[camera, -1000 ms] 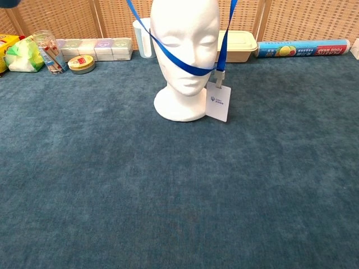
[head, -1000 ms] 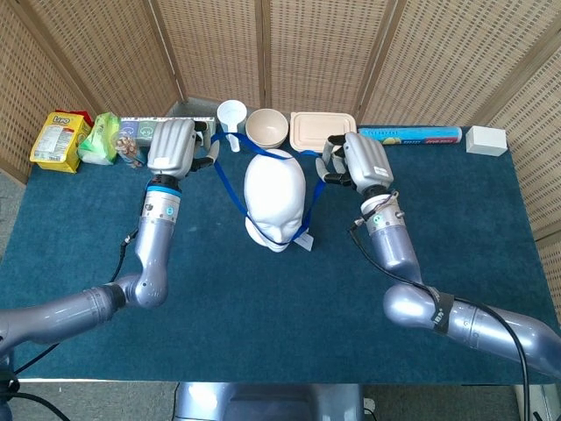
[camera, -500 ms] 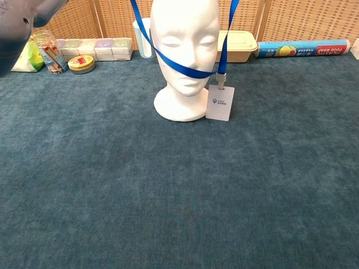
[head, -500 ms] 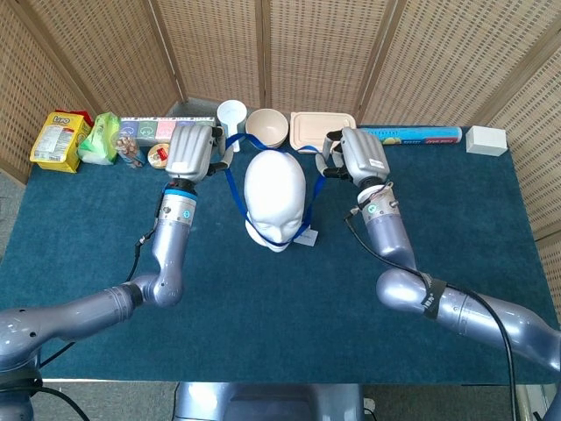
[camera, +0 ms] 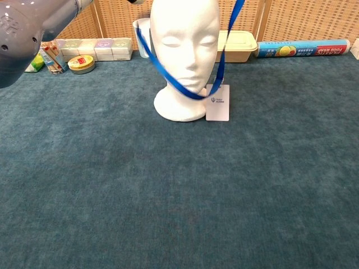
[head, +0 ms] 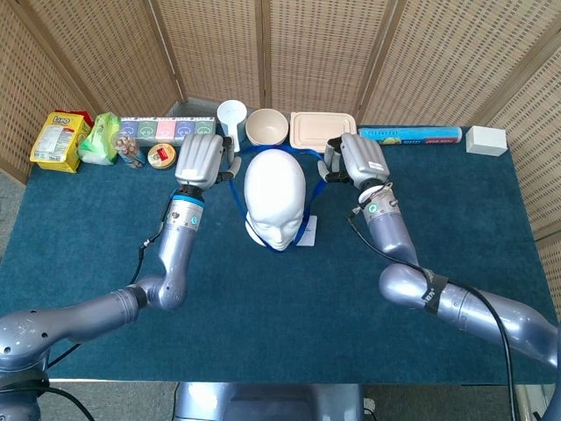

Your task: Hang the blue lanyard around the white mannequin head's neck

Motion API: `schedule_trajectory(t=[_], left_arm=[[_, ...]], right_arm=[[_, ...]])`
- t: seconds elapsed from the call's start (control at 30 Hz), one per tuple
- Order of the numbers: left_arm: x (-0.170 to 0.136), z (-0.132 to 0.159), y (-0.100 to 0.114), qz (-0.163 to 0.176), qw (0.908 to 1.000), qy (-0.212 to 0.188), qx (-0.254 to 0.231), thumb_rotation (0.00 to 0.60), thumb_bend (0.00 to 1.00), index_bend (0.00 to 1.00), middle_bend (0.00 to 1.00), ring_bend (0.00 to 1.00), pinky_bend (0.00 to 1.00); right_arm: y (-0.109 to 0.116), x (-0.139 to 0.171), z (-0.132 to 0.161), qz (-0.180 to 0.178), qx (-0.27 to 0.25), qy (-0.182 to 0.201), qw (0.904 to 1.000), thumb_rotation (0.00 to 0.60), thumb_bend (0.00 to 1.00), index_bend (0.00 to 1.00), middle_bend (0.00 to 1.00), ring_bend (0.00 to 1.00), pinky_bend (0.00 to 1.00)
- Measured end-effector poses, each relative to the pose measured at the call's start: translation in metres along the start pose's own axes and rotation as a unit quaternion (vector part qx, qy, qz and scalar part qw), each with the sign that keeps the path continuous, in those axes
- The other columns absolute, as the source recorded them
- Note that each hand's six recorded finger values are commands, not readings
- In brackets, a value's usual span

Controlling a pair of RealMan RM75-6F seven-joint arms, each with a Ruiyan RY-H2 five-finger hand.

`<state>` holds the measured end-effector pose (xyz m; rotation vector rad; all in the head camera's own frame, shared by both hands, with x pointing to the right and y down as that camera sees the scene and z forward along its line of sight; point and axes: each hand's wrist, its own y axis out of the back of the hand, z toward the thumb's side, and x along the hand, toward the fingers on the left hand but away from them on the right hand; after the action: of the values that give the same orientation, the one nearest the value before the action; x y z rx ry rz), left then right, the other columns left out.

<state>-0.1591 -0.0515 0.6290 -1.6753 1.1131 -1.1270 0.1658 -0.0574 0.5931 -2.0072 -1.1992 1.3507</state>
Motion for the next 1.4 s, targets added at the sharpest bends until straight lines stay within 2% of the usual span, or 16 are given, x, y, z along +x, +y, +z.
schedule_trajectory(t=[0.07,0.13,0.23,0.43,0.57,0.8,1.03,1.23,1.4], left_arm=[[-0.001,-0.001,-0.001,-0.009,1.0000,0.001,0.000,0.485,0.25,0.38,0.39,0.32,0.43],[-0.001,-0.002,-0.002,-0.016,0.9999,0.003,0.001,0.481,0.22,0.33,0.33,0.25,0.33],[-0.002,-0.002,-0.002,-0.026,0.9997,0.005,0.002,0.480,0.19,0.29,0.29,0.20,0.28],[-0.003,-0.005,0.002,-0.027,0.9996,0.008,-0.004,0.477,0.19,0.27,0.27,0.18,0.25],[-0.005,-0.007,0.004,-0.029,0.9995,0.010,-0.012,0.462,0.19,0.26,0.28,0.18,0.25],[-0.011,-0.015,0.014,-0.029,0.9991,0.012,-0.028,0.427,0.22,0.26,0.28,0.18,0.25],[-0.019,-0.030,0.030,-0.038,0.9969,0.027,-0.064,0.423,0.23,0.26,0.28,0.18,0.25],[-0.037,-0.058,0.045,-0.056,0.9953,0.042,-0.067,0.421,0.23,0.26,0.28,0.18,0.25],[-0.069,-0.094,0.047,-0.073,0.9945,0.056,-0.050,0.426,0.23,0.26,0.28,0.18,0.25]], right_arm=[[-0.001,0.000,-0.001,0.008,-0.002,0.001,1.0000,0.498,0.48,0.36,0.42,0.55,0.65],[-0.002,0.000,-0.001,0.016,-0.005,0.003,0.9998,0.466,0.47,0.32,0.38,0.50,0.61],[-0.002,0.000,-0.002,0.024,-0.012,0.005,0.9996,0.436,0.45,0.28,0.34,0.42,0.54],[-0.003,0.002,-0.002,0.042,-0.030,0.012,0.9986,0.361,0.41,0.26,0.28,0.32,0.38],[-0.003,0.004,-0.002,0.053,-0.049,0.018,0.9973,0.338,0.39,0.25,0.26,0.28,0.34],[0.004,0.008,-0.003,0.052,-0.080,0.034,0.9948,0.329,0.39,0.25,0.27,0.28,0.33],[0.019,0.013,-0.010,0.027,-0.126,0.043,0.9908,0.328,0.39,0.26,0.29,0.29,0.33],[0.033,0.025,-0.030,-0.007,-0.143,0.045,0.9887,0.329,0.39,0.31,0.34,0.34,0.40],[0.041,0.043,-0.054,-0.035,-0.152,0.038,0.9870,0.328,0.39,0.35,0.37,0.37,0.40]])
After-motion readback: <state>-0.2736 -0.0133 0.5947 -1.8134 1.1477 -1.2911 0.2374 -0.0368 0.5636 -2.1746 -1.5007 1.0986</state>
